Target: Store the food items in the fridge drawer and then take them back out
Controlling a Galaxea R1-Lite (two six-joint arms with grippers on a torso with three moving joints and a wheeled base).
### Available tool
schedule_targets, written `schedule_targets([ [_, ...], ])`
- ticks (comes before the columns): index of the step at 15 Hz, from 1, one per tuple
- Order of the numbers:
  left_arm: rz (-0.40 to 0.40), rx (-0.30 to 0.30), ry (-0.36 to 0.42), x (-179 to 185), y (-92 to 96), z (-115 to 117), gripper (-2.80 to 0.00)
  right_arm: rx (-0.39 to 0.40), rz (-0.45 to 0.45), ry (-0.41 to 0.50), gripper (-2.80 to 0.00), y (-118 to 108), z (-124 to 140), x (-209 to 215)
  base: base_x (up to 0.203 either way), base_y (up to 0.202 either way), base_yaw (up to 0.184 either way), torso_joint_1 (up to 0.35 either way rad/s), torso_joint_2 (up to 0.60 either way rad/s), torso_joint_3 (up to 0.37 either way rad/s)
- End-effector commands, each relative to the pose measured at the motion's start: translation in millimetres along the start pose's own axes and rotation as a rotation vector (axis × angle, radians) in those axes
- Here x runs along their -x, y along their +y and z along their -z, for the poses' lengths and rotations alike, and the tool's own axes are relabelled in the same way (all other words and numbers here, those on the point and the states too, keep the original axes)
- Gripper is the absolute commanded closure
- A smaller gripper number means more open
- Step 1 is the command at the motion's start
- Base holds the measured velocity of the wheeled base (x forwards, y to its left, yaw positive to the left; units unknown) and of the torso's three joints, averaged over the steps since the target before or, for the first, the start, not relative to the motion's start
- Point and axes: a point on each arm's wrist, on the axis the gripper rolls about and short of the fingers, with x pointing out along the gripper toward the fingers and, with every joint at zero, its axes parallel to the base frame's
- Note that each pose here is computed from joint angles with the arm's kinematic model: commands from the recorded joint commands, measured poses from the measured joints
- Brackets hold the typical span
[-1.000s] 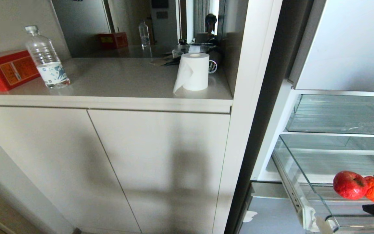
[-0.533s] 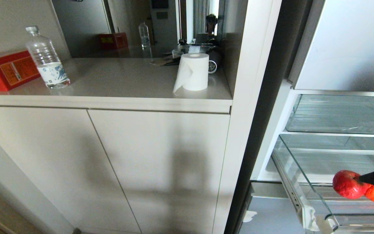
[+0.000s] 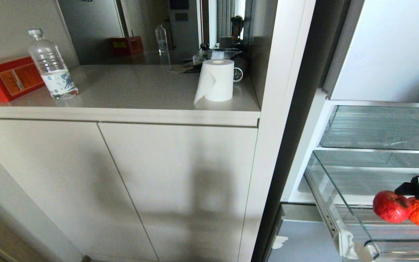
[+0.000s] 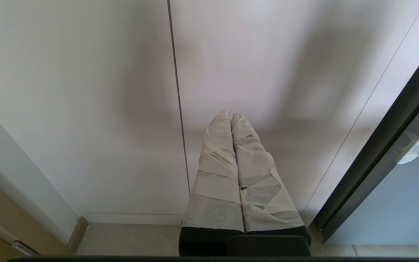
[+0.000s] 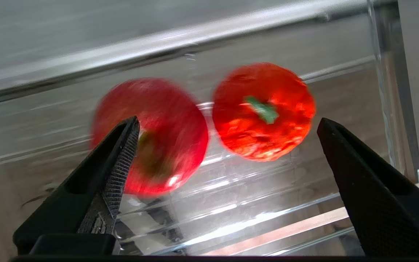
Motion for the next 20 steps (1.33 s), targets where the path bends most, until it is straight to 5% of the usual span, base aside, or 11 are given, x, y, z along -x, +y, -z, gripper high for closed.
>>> schedule_targets([
  [1, 0.000, 0.001, 0.000, 0.0, 0.0, 0.0, 0.00, -0.015, 0.012, 0.039, -2.80, -5.9, 1.9, -12.8, 0.000, 0.000, 0.000, 0.000, 0.00, 0.000],
  [11, -0.001, 0.001, -0.002, 0.0, 0.0, -0.1, 0.00, -0.037, 0.030, 0.082, -2.80, -25.9, 7.7, -30.3, 0.000, 0.000, 0.000, 0.000, 0.00, 0.000],
  [20, 0.000, 0.001, -0.001, 0.0, 0.0, -0.1, 0.00, -0.104, 0.025, -0.049, -2.80, -45.5, -5.9, -19.9, 0.000, 0.000, 0.000, 0.000, 0.00, 0.000],
])
